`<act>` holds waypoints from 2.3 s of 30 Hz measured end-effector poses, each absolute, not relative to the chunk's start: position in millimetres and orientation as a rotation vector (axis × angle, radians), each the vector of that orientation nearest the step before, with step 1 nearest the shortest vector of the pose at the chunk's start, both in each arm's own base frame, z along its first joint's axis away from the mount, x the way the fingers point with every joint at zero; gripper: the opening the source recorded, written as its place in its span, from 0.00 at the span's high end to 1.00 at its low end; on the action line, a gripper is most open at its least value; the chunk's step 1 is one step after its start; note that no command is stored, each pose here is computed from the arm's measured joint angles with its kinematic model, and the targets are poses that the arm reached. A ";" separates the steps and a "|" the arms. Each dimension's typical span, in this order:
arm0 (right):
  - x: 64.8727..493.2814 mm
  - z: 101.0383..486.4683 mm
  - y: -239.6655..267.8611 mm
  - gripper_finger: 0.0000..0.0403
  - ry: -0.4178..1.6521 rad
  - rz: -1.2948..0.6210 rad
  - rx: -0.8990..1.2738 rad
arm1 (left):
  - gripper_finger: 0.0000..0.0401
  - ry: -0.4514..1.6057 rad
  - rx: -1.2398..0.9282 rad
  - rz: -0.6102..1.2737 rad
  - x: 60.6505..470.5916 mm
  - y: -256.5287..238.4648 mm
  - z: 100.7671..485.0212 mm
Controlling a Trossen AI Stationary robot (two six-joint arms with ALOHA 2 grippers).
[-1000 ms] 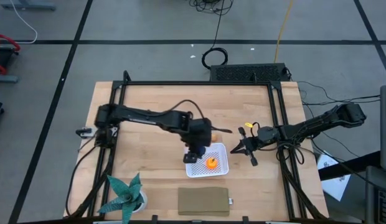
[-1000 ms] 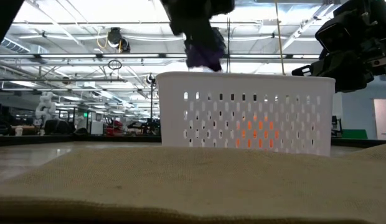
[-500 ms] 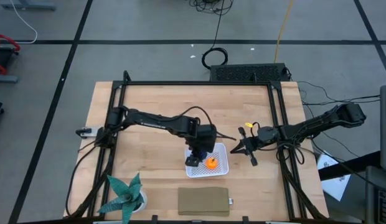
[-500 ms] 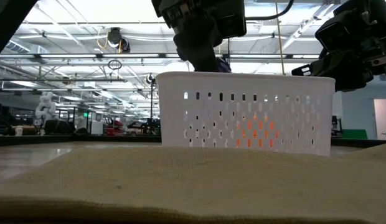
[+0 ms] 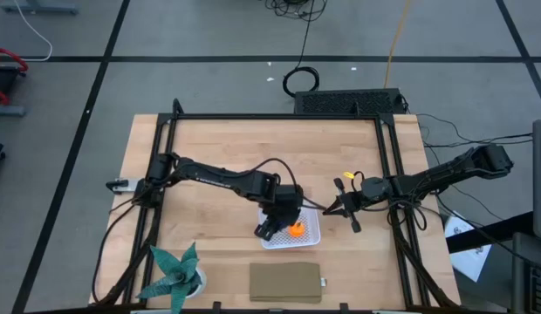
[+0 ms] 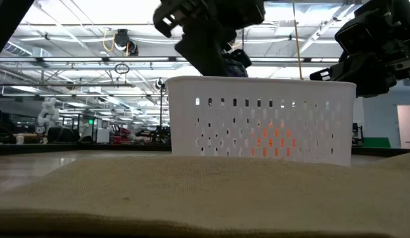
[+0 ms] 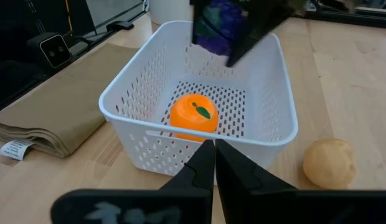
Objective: Pick and placing Produce into tupperware
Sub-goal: Put the grape into the white basket
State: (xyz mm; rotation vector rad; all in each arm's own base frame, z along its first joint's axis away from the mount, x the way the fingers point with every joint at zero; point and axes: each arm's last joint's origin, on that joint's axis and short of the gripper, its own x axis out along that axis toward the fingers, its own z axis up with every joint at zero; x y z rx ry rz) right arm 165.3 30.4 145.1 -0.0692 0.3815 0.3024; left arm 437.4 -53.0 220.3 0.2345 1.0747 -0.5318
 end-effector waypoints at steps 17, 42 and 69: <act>165.5 145.4 30.4 0.98 0.379 0.301 -0.075 | 0.44 1.034 0.262 -0.525 442.2 -42.7 220.3; 165.3 145.0 30.3 0.98 0.387 0.300 -0.069 | 0.45 1.080 0.285 -0.580 448.6 -60.7 188.8; 165.1 143.9 30.3 0.98 0.397 0.300 -0.069 | 0.41 1.123 0.333 -0.629 452.2 -60.6 164.1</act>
